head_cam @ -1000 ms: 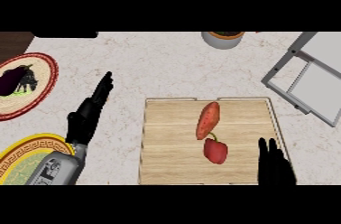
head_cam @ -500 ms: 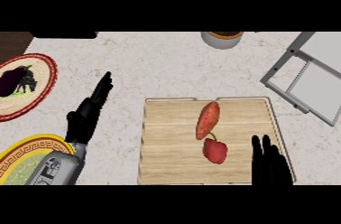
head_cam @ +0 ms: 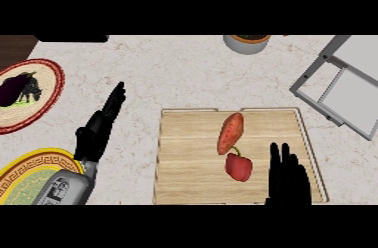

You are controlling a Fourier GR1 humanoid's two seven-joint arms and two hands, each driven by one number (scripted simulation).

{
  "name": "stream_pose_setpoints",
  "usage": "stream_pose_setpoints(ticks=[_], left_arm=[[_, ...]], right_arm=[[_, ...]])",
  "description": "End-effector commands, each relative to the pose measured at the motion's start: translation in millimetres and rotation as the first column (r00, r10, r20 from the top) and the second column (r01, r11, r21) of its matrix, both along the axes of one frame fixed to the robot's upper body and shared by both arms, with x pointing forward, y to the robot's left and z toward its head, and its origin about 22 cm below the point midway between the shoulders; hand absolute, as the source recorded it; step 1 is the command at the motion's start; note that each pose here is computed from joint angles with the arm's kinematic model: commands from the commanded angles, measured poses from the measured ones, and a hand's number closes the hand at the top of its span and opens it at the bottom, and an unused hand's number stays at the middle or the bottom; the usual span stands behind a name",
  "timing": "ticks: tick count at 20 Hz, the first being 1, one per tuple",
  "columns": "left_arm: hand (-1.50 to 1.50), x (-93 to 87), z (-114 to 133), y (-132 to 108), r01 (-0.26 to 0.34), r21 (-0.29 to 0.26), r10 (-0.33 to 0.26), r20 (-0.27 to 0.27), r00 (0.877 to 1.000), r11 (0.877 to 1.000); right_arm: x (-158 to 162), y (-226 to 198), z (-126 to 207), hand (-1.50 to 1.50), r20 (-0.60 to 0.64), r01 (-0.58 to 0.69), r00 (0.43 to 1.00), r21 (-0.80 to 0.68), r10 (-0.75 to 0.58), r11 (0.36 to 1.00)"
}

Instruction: Pick the bell pepper from the tray and place it in the tiered shelf

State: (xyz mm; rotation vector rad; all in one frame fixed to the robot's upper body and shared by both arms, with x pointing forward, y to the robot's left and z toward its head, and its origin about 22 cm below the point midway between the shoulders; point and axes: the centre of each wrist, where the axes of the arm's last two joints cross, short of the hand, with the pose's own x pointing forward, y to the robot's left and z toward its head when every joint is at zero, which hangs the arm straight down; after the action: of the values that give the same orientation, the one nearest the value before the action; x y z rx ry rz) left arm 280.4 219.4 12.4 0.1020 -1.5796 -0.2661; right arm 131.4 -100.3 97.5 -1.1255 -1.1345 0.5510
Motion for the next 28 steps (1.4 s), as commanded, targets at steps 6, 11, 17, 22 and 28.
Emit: stream_pose_setpoints(ticks=[6, 11, 17, 22, 28], left_arm=[[0.00, -3.3, 1.0, 5.9, 0.000, -0.003, 0.000, -0.002, 1.000, 1.000], [0.00, 9.1, 3.8, 11.4, -0.018, 0.017, 0.018, 0.007, 1.000, 1.000], [0.00, 11.1, 11.1, 5.7, -0.001, -0.004, 0.001, -0.015, 1.000, 1.000], [0.00, 5.4, 2.8, 15.4, -0.006, 0.011, 0.006, -0.003, 1.000, 1.000], [0.00, -6.4, -6.2, -2.1, 0.008, -0.011, -0.008, -0.018, 1.000, 1.000]], right_arm=[[32.0, 29.9, -7.6, -1.50, -0.094, 0.177, 0.981, 0.047, -0.172, 0.983], [39.9, 35.9, -22.9, -1.50, -0.111, 0.181, 0.978, 0.019, -0.177, 0.983], [45.4, 27.6, -36.7, -1.50, -0.120, 0.190, 0.975, 0.013, -0.187, 0.982], [44.9, 24.3, -43.9, -1.50, -0.146, 0.188, 0.972, 0.006, -0.185, 0.982], [61.3, 29.2, -65.7, -1.50, -0.158, 0.197, 0.968, 0.004, -0.194, 0.980]])
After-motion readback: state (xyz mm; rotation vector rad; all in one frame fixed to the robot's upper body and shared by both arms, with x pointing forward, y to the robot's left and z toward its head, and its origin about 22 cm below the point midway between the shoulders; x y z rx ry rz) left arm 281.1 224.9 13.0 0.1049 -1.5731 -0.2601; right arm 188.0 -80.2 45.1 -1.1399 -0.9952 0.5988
